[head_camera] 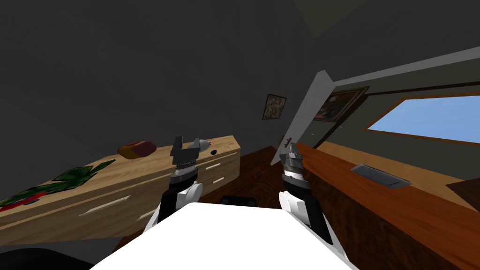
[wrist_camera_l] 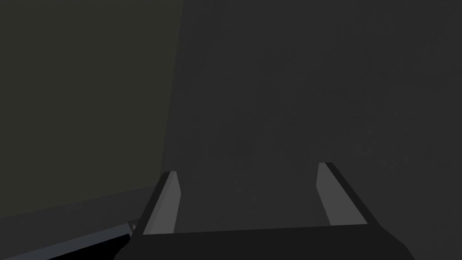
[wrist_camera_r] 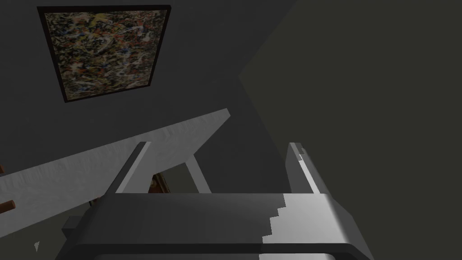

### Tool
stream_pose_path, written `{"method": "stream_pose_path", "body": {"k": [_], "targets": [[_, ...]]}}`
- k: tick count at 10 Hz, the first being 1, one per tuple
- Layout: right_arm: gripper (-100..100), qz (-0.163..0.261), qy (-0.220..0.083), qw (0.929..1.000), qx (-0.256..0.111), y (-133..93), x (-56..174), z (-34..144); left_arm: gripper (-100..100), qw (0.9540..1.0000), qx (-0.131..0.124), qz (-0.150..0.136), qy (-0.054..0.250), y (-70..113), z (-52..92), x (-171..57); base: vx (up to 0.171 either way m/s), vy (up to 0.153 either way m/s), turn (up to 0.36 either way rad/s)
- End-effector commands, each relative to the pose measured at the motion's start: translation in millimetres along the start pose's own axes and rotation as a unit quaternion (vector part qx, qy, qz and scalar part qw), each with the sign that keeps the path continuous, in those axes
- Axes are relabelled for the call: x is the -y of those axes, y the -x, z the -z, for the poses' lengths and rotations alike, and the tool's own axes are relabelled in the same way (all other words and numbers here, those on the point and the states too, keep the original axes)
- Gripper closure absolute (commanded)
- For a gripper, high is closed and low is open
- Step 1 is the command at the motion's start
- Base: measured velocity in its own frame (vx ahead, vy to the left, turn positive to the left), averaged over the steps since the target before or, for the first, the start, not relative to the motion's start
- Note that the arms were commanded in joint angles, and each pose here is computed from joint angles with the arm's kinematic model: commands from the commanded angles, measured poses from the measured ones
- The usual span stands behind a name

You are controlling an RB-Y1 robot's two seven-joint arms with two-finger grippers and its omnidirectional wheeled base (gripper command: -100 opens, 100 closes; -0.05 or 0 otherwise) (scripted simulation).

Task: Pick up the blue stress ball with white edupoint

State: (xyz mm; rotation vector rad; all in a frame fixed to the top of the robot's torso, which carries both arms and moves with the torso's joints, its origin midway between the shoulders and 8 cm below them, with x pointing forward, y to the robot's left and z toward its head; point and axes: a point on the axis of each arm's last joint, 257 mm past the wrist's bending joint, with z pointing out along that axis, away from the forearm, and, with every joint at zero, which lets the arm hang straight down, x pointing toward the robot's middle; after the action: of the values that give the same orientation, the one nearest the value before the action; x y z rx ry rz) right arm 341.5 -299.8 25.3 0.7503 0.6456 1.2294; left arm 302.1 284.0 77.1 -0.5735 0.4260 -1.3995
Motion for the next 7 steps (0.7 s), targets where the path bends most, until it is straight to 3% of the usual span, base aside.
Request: {"method": "stream_pose_path", "body": {"k": [1,7], "targets": [[0,0.000,0.000,1.0000,0.000,0,0,0.0,-100,0.9998,-0.015,-0.001,0.008,-3.5,-0.1,-4,0.005,-0.012,0.054],[0,0.000,0.000,1.0000,0.000,0,0,0.0,-100,0.9949,-0.060,0.001,0.082,-7.8,1.6,-36,0.023,-0.068,0.114]]}}
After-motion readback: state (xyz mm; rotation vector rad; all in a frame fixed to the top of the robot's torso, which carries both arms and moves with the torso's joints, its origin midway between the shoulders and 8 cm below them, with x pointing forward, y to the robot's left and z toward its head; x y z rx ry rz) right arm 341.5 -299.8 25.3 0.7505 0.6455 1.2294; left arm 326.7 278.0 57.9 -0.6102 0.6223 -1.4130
